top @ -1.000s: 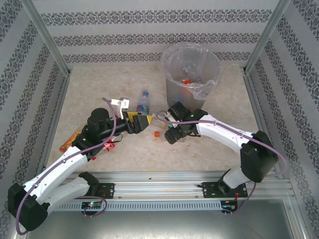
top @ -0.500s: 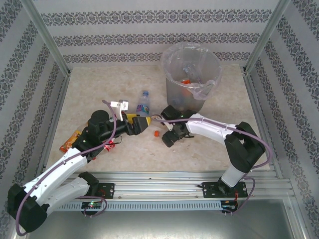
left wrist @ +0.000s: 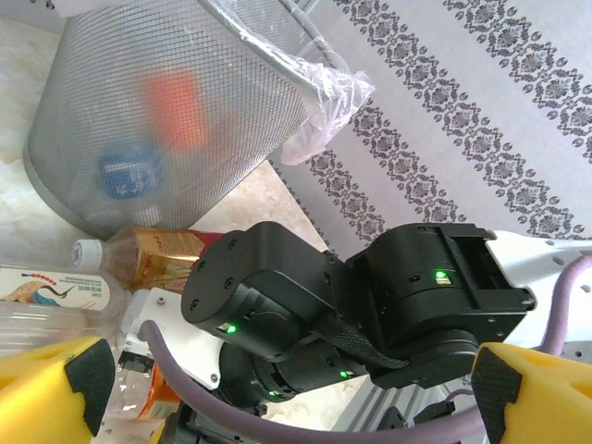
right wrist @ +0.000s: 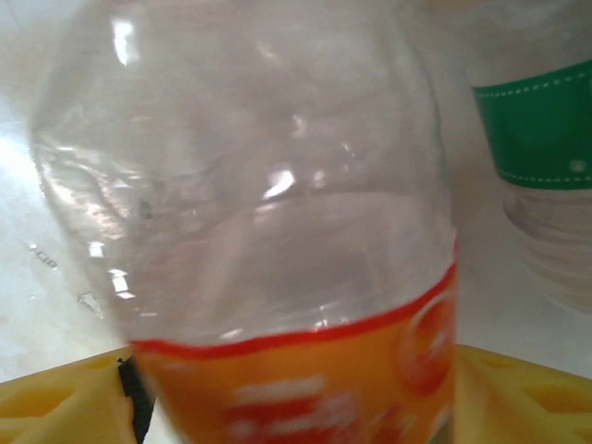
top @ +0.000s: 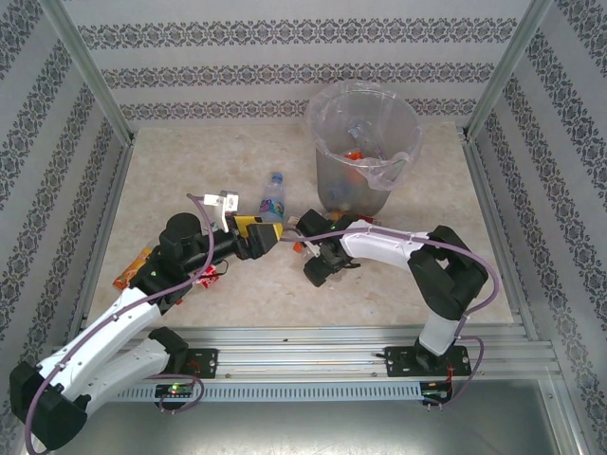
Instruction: Put the plastic bottles in the bin
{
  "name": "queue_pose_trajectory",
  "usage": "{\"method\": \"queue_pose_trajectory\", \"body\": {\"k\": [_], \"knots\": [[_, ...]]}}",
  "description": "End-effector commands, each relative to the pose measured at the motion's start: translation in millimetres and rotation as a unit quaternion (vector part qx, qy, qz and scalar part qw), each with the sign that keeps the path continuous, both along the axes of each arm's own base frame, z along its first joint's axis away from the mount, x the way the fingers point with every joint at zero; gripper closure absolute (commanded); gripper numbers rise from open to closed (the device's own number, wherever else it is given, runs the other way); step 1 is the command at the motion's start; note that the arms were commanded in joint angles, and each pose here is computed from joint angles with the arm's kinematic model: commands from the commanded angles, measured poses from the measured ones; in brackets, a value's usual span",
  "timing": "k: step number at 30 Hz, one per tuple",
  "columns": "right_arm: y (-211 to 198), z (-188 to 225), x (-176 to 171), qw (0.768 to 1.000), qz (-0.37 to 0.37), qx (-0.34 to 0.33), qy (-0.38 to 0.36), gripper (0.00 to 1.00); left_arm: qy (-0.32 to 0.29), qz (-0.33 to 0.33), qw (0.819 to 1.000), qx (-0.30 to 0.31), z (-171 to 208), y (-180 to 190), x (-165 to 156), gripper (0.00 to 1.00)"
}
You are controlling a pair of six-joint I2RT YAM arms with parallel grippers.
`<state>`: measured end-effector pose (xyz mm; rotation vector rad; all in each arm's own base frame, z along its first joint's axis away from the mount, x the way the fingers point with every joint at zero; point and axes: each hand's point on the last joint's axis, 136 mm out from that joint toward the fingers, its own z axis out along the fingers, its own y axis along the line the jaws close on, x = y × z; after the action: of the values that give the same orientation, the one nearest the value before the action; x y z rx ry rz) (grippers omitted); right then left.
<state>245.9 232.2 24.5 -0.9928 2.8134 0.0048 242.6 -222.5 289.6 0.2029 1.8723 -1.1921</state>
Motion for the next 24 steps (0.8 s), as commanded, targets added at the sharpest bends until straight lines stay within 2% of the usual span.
{"method": "queue_pose_trajectory", "body": {"k": [1,11,18,24], "knots": [[5,0,5,1.000,-0.010,-0.006,-0.011,0.26,-0.013,0.002,1.000,0.012,4,3,-3,0.00],[8,15,-1,0.998,-0.045,0.044,-0.023,0.45,-0.013,0.006,1.000,0.015,5,3,-1,0.00],[7,53,-13,0.988,-0.076,0.125,-0.052,0.47,0.001,0.015,1.000,0.020,4,5,2,0.00],[6,100,-13,0.973,-0.088,0.196,-0.082,0.49,-0.012,0.023,1.000,0.014,20,6,4,0.00]]}}
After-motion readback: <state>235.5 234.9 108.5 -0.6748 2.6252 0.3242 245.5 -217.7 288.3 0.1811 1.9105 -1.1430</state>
